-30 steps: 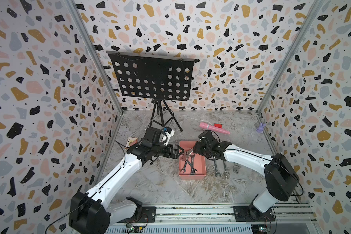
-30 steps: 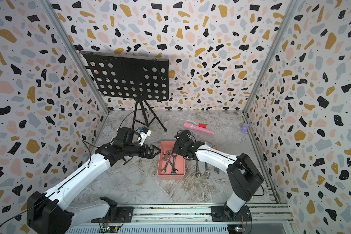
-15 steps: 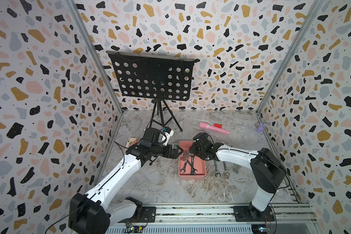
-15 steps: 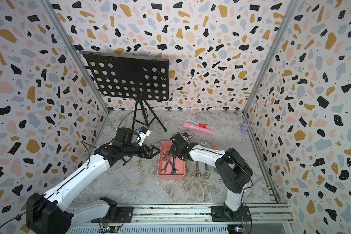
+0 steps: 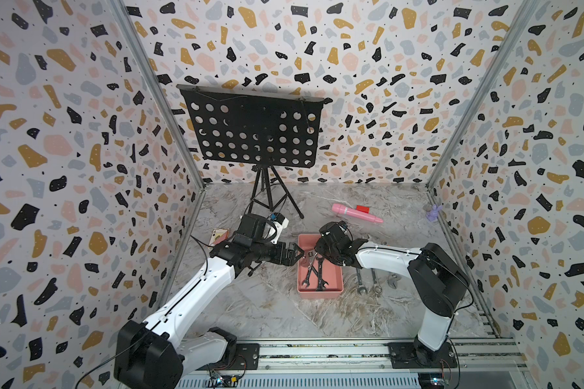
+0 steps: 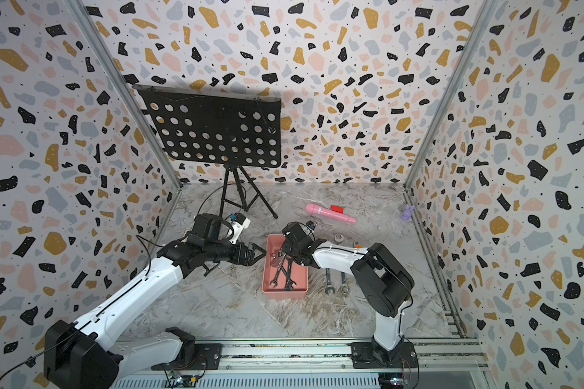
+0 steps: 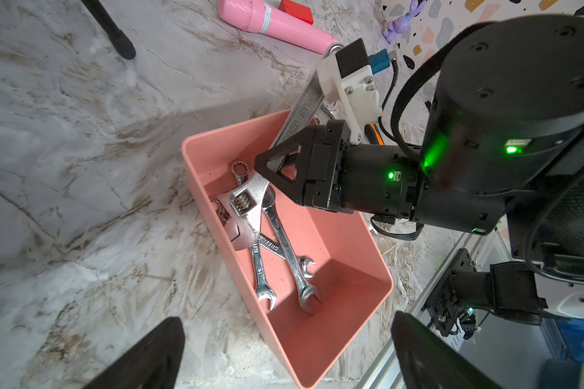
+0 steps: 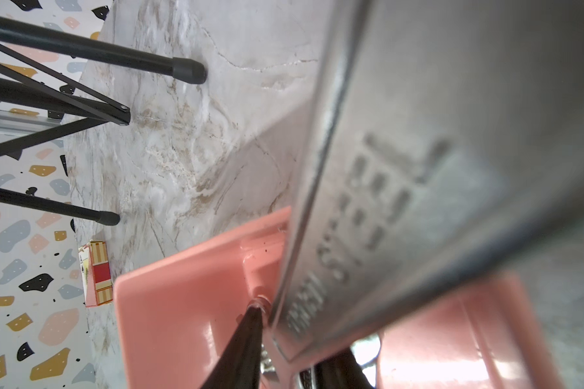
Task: Take out the wrench from the storage box
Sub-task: Pick up the wrench from the storage box.
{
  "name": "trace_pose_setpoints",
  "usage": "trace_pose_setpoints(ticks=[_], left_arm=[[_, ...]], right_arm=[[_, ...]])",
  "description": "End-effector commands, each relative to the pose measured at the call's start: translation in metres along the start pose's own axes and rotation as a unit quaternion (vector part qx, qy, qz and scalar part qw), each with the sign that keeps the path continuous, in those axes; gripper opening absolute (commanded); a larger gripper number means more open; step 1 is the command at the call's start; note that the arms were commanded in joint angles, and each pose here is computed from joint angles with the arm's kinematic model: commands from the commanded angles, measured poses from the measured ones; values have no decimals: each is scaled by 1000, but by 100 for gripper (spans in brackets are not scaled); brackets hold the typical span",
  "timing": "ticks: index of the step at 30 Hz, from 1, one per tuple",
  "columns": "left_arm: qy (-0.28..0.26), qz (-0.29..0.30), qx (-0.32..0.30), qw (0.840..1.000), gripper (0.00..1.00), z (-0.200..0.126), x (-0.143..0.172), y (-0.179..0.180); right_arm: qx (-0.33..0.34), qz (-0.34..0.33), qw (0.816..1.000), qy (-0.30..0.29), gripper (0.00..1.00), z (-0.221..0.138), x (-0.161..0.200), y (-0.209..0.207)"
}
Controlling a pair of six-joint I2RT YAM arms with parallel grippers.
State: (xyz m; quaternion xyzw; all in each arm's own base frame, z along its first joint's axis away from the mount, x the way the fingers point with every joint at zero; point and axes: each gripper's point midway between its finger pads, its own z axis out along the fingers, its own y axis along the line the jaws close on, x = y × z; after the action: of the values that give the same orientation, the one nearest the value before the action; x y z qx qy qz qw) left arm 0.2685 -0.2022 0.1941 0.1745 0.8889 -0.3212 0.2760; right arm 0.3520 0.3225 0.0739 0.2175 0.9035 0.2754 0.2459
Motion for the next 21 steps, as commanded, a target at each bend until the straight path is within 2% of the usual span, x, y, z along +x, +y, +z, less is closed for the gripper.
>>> trace_pose_setpoints(ticks=[1,13,17,21], left_arm=[[-4,9,6,1000,100,-3,2,-1],[-1,5,6,1000,100,-2,7,0],[-1,4,7,1000,100,-1,6,0],[0,4,7,1000,100,-1,6,0]], right_arm=[[-21,29,999,-9,30,6,-1,5],[-26,22,999,1,35,15,4,11],[-21,16,1000,1,25,13,5,10],[-31,0,999,-8,11,6,0,19]])
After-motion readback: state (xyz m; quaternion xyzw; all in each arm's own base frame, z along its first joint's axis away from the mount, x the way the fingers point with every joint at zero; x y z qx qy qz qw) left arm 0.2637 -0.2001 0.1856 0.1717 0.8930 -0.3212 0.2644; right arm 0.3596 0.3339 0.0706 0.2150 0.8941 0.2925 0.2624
